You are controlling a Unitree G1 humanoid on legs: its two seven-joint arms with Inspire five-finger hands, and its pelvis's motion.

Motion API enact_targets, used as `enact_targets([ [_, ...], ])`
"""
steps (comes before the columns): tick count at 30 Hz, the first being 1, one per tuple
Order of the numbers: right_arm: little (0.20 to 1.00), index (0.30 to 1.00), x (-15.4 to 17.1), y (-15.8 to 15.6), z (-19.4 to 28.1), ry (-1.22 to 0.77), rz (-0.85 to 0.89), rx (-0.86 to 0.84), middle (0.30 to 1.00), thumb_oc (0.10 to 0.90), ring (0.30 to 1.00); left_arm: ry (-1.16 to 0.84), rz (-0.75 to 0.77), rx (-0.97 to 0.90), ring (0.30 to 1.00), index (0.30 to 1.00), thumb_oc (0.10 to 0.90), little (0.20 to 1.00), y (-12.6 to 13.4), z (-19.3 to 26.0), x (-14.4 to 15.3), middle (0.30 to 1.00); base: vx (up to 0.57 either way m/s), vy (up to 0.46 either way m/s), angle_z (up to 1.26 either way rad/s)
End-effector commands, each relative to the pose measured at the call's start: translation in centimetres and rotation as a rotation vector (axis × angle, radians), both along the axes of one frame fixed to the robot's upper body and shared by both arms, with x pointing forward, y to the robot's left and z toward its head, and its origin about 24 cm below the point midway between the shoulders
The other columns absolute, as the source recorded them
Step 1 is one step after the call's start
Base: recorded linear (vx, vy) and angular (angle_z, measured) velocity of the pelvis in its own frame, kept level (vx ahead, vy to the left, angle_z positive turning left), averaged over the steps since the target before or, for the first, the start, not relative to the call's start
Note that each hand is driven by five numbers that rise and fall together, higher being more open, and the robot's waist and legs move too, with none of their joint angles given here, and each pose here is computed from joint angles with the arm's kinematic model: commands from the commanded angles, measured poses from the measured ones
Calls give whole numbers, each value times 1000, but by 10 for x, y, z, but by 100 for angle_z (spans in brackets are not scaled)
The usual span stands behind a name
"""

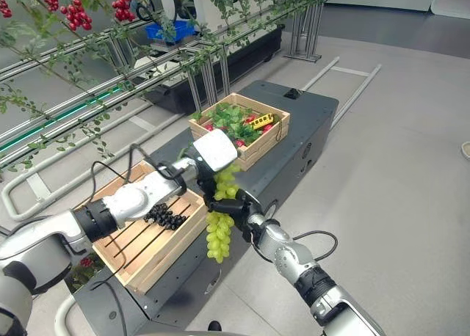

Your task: Pick up the fruits from the basket on one side to the basket on the other side

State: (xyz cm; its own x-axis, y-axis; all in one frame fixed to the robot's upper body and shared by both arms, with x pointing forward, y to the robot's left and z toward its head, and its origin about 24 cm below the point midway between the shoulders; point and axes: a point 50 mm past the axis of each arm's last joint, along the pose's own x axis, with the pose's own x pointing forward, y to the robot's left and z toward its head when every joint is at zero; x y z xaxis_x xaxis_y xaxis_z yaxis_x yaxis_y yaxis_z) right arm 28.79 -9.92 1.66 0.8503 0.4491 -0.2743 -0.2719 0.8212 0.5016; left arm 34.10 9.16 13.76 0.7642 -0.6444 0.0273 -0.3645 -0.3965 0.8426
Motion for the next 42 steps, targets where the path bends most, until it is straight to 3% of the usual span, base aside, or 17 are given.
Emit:
enact_targets([
  [1, 300, 300, -2, 3, 44, -247, 23, 227, 300, 400, 300, -197, 466, -318, 900, 900, 800, 900, 151, 99, 29, 900, 6, 7, -5],
  [4, 300, 300, -1, 3, 44, -246, 14, 220, 300, 400, 300, 71, 542, -598, 900, 900, 800, 900, 163, 84, 28, 900, 1, 4, -1],
  [7, 300, 300, 0, 4, 48, -248, 13, 210, 300, 400, 300, 323, 600, -765, 900, 900, 800, 900, 175, 73, 27, 900, 0, 0, 0],
  [10, 300, 300, 0, 4, 49, -248, 17, 203, 300, 400, 300, 523, 605, -768, 900, 900, 800, 900, 175, 70, 26, 900, 0, 0, 0],
  [13, 300, 300, 1, 2, 48, -249, 24, 194, 300, 400, 300, 761, 621, -638, 900, 900, 800, 900, 167, 72, 24, 900, 0, 0, 0],
  [17, 300, 300, 0, 1, 47, -252, 18, 184, 300, 400, 300, 839, 760, -473, 900, 900, 800, 900, 181, 76, 20, 900, 0, 0, 0],
  [25, 300, 300, -2, -7, 57, -285, -18, 168, 300, 400, 300, 827, 1016, -391, 900, 900, 800, 900, 222, 83, 6, 900, 0, 0, 0],
  [36, 300, 300, -4, -21, 51, -283, -46, 139, 300, 400, 300, 1040, 1058, -585, 900, 900, 800, 900, 235, 75, -8, 900, 0, 0, 0],
  [42, 300, 300, -5, -25, 49, -286, -57, 128, 300, 400, 300, 1165, 960, -833, 900, 900, 800, 900, 232, 56, -12, 900, 0, 0, 0],
])
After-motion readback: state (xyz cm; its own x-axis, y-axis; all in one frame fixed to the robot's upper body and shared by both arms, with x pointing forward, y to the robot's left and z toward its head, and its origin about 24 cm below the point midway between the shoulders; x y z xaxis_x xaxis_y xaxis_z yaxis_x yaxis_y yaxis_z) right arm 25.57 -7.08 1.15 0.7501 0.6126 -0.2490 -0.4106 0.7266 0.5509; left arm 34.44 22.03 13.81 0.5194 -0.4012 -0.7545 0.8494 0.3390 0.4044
